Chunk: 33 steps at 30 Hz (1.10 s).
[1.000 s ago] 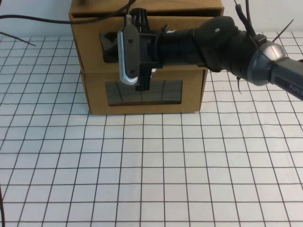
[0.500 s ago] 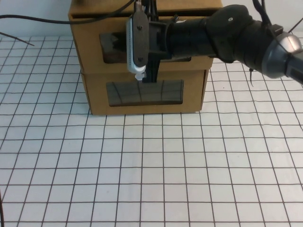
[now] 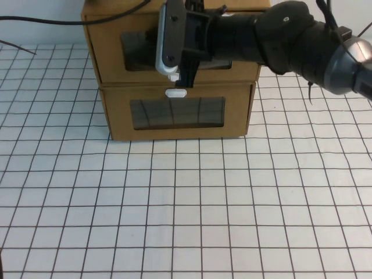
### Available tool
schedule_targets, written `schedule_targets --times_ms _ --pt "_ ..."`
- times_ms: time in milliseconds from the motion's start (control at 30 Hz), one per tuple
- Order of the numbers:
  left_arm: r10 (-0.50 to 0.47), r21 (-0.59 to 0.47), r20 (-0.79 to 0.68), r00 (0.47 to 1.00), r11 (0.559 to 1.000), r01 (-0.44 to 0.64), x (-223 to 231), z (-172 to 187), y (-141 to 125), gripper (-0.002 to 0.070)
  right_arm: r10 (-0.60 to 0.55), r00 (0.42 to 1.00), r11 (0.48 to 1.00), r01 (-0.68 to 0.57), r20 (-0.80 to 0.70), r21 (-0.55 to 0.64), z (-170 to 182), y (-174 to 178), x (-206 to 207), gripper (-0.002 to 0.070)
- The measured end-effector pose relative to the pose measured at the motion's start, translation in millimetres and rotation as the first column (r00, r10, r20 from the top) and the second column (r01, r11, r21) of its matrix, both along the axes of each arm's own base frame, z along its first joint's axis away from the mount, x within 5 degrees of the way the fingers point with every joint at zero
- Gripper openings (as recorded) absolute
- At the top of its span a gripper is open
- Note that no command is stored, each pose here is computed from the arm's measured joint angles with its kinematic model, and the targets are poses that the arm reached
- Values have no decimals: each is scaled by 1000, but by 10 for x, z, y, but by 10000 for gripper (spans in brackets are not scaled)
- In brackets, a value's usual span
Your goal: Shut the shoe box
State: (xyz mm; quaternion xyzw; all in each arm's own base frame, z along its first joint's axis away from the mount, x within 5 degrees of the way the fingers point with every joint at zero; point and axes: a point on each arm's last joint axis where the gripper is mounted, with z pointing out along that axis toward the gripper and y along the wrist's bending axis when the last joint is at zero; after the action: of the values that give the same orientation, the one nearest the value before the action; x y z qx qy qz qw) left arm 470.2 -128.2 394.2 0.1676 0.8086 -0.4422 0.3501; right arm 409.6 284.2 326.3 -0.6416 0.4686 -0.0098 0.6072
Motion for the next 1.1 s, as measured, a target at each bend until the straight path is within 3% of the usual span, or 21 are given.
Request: schedule_targets --times_ms 233,367,500,700,933,1100 --pt "-1 1 0 1000 1000 1 -6 7 8 -2 81 995 997 -81 -51 8 40 -43 -64 -15" --pt "-7 27 34 999 1000 6 -69 100 24 -2 155 981 986 -146 -118 80 326 -73 -282 -15" --pt "4 71 117 993 997 -12 -294 433 76 -2 166 967 975 -132 -192 177 687 -172 -503 -15" --pt "39 148 306 951 985 -88 -913 1154 216 -2 19 962 913 94 -271 396 1340 -469 -769 -15" --pt "118 240 454 883 938 -249 -1514 1654 421 -2 -190 903 876 333 -386 348 1783 -937 -1224 -15" --pt "94 239 459 883 945 -225 -1770 1739 375 -2 -281 814 783 501 -509 369 1957 -1199 -1463 -15"
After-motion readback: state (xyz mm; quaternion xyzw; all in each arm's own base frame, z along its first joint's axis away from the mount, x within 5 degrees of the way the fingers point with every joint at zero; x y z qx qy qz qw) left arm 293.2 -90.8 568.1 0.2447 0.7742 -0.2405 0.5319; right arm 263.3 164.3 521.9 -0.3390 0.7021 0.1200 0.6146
